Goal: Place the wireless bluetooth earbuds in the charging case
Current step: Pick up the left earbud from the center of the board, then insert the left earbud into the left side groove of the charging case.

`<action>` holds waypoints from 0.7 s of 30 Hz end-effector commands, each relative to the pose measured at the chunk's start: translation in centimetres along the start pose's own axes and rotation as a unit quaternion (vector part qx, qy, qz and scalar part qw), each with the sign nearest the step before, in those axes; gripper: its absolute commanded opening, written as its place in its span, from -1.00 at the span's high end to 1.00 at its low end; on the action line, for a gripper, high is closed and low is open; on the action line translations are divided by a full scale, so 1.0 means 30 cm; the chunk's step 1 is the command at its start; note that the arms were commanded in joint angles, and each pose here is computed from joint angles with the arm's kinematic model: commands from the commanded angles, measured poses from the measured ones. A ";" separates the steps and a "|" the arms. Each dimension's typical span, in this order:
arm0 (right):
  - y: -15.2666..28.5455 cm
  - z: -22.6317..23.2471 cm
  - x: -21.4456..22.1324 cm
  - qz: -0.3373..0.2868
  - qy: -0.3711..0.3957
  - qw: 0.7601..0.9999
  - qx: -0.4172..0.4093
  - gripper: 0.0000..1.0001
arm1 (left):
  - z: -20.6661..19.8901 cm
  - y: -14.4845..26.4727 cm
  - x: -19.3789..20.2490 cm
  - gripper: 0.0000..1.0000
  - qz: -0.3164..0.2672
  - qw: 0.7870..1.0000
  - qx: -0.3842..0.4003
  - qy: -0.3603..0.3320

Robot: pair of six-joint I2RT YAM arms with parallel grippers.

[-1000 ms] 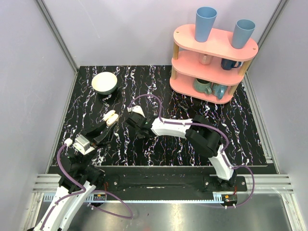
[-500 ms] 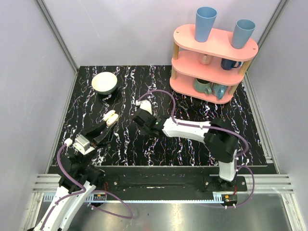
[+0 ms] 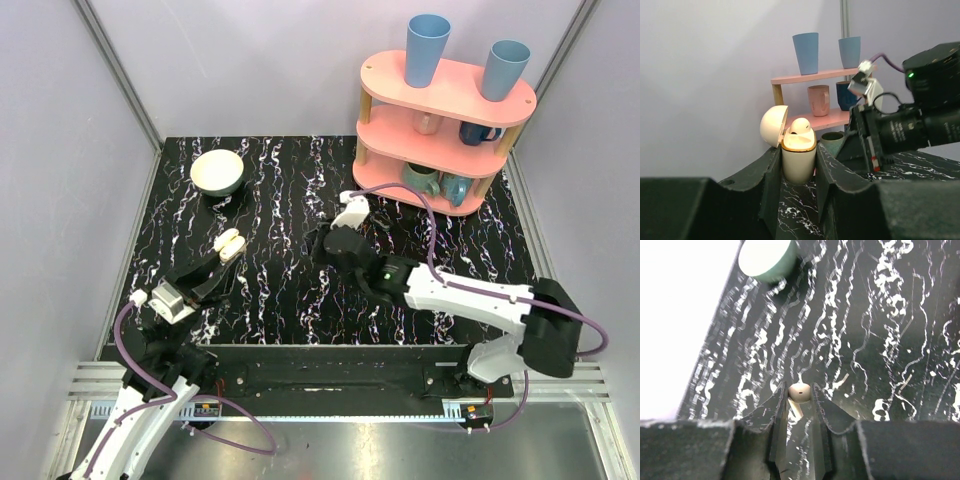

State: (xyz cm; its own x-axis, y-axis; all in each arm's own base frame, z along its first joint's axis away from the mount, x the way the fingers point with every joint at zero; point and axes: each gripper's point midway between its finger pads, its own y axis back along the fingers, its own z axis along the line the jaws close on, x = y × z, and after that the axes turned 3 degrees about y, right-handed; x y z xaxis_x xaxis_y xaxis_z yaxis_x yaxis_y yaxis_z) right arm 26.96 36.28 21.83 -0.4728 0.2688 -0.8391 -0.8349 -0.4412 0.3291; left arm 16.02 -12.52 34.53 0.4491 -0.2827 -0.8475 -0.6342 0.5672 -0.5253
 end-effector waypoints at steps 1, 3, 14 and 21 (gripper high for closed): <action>0.101 0.072 -0.240 -0.128 -0.066 0.989 -0.039 0.74 | -0.023 0.007 -0.090 1.00 -0.056 0.998 0.014 0.010; 0.133 0.092 -0.279 -0.150 -0.060 0.986 -0.050 0.74 | -0.024 0.000 -0.085 1.00 -0.056 0.998 0.015 0.016; 0.308 0.270 -0.483 -0.274 -0.075 0.949 -0.138 0.75 | -0.031 -0.026 -0.027 1.00 -0.047 0.998 0.023 0.043; 0.387 0.394 -0.515 -0.312 -0.061 0.928 -0.192 0.75 | -0.022 -0.027 -0.014 1.00 -0.046 0.998 0.014 0.050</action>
State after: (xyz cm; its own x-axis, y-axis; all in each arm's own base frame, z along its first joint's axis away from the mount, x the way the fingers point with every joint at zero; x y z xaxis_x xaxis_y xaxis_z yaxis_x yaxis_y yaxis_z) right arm 22.13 37.24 39.63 -0.0675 0.5932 -0.8022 -0.8326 -0.4765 -0.2823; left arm 16.51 -13.56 33.83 0.4069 -0.3720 -0.8343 -0.6085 0.5707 -0.5513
